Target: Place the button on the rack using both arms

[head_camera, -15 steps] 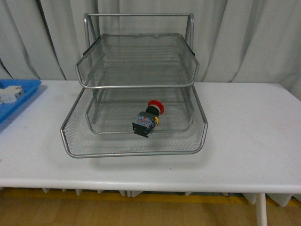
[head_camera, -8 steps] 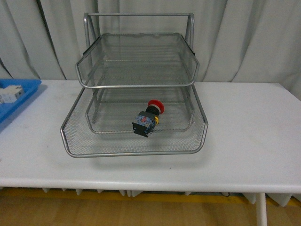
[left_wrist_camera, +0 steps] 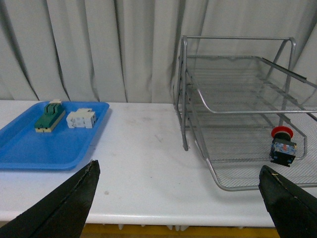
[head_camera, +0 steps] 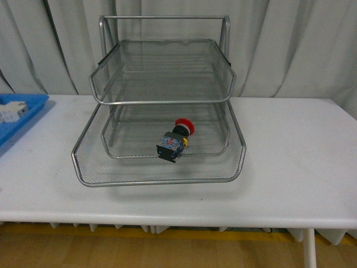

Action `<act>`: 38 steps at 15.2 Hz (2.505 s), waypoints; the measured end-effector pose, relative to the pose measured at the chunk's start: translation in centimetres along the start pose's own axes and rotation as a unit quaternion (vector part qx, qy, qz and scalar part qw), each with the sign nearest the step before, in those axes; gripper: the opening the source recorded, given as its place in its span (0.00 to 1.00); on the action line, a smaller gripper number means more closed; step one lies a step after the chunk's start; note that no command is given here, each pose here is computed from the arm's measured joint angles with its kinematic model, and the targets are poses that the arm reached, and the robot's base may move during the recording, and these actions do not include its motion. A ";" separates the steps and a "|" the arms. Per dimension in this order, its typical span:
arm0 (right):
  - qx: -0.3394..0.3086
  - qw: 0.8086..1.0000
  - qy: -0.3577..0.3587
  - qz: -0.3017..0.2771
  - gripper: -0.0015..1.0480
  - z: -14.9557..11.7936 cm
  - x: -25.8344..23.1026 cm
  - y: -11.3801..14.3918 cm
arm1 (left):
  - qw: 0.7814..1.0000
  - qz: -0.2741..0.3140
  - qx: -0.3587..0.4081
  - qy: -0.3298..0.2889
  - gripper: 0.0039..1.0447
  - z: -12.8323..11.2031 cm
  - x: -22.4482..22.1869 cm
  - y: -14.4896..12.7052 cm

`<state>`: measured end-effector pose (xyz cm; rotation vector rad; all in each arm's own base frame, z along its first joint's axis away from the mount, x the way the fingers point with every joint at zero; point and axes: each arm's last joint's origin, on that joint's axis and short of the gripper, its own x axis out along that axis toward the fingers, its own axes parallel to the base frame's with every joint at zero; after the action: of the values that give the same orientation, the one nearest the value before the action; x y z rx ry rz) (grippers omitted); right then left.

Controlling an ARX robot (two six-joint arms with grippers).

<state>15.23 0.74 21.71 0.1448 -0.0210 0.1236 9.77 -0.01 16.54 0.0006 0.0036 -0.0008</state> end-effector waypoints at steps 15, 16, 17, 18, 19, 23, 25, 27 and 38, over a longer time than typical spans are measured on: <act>-0.048 0.892 0.404 0.197 0.02 -9.2 17.1 15.5 | 1.000 0.000 0.000 0.000 0.94 0.0 0.0 0.0; -0.050 0.888 0.413 0.197 0.02 -9.8 17.0 15.6 | 1.000 0.000 0.000 0.000 0.94 0.0 0.0 0.0; -0.053 0.881 0.426 0.198 0.02 -10.6 17.0 15.7 | 1.000 0.000 0.000 0.000 0.94 0.0 0.0 0.0; -0.055 0.875 0.441 0.195 0.02 -11.4 17.2 15.8 | 1.000 0.000 0.000 0.000 0.94 0.0 0.0 0.0; -0.054 0.869 0.453 0.192 0.02 -12.0 17.4 16.0 | 1.000 0.000 0.000 0.000 0.94 0.0 0.0 0.0; -0.059 0.866 0.461 0.186 0.02 -13.3 18.7 17.5 | 1.000 0.000 0.000 0.000 0.94 0.0 0.0 0.0; -0.068 0.867 0.463 0.172 0.02 -13.9 19.6 17.8 | 1.000 0.000 0.000 0.000 0.94 0.0 0.0 0.0; -0.075 0.869 0.462 0.164 0.02 -14.0 20.0 17.9 | 1.000 0.000 0.000 0.000 0.94 0.0 0.0 0.0; -0.119 0.910 0.381 0.110 0.02 -11.4 27.3 14.9 | 1.000 0.000 0.000 0.000 0.94 0.0 0.0 0.0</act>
<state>40.56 20.34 13.39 -0.1595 0.7301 0.3957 9.77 -0.01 16.54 0.0006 0.0036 -0.0008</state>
